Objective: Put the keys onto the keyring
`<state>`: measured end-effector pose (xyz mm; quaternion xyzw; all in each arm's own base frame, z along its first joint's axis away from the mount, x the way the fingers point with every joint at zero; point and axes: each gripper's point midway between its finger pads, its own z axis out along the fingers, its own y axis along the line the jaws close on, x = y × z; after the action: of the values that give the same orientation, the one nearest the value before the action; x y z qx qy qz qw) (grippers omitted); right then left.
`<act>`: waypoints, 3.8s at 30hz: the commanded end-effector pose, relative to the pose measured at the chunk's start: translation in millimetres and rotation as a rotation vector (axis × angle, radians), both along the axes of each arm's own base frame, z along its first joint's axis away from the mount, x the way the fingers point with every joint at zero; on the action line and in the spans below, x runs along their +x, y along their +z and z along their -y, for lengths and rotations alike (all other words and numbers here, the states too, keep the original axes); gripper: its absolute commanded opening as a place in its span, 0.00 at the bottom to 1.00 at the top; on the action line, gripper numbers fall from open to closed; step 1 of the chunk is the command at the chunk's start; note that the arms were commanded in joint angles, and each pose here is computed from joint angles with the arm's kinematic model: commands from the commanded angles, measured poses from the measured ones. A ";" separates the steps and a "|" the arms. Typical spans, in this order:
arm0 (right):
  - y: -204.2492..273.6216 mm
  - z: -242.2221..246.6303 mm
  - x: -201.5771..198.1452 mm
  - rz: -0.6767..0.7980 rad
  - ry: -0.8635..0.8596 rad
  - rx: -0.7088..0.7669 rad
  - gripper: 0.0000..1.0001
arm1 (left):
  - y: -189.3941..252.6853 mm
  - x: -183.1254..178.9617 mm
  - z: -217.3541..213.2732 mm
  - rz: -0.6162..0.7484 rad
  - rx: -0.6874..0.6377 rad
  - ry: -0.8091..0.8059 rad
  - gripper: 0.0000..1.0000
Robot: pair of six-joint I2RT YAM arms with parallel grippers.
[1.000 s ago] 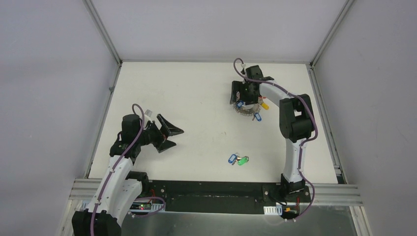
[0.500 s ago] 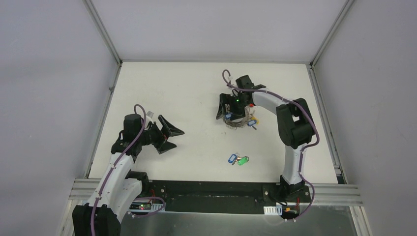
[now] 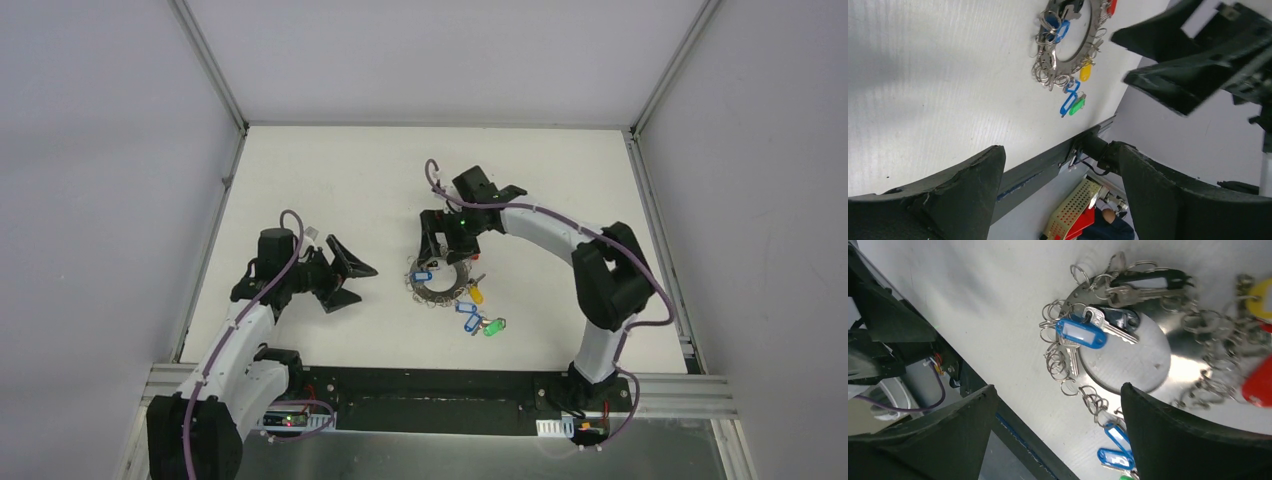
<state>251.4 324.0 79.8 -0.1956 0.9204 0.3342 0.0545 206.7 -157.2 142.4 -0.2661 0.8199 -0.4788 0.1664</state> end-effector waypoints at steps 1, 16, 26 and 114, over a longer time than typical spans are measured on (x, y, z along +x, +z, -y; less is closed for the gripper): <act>35.3 29.4 20.0 0.152 -0.127 -0.012 0.95 | -6.4 5.6 8.9 0.000 0.046 -0.062 0.85; -19.1 89.9 25.4 -0.047 -0.343 0.044 0.90 | -65.8 40.8 83.7 -0.127 0.242 -0.256 0.62; -45.5 68.2 39.6 -0.115 -0.280 0.039 0.69 | -121.1 38.8 100.6 -0.233 0.313 -0.237 0.30; 19.9 90.7 -1.8 0.129 -0.311 0.026 0.87 | -35.4 -9.5 68.4 0.154 0.286 -0.144 0.79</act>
<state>241.8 227.2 81.3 -0.0838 0.9439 0.2915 0.1306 189.5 -211.5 93.9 -0.1421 0.9062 -0.3332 0.2183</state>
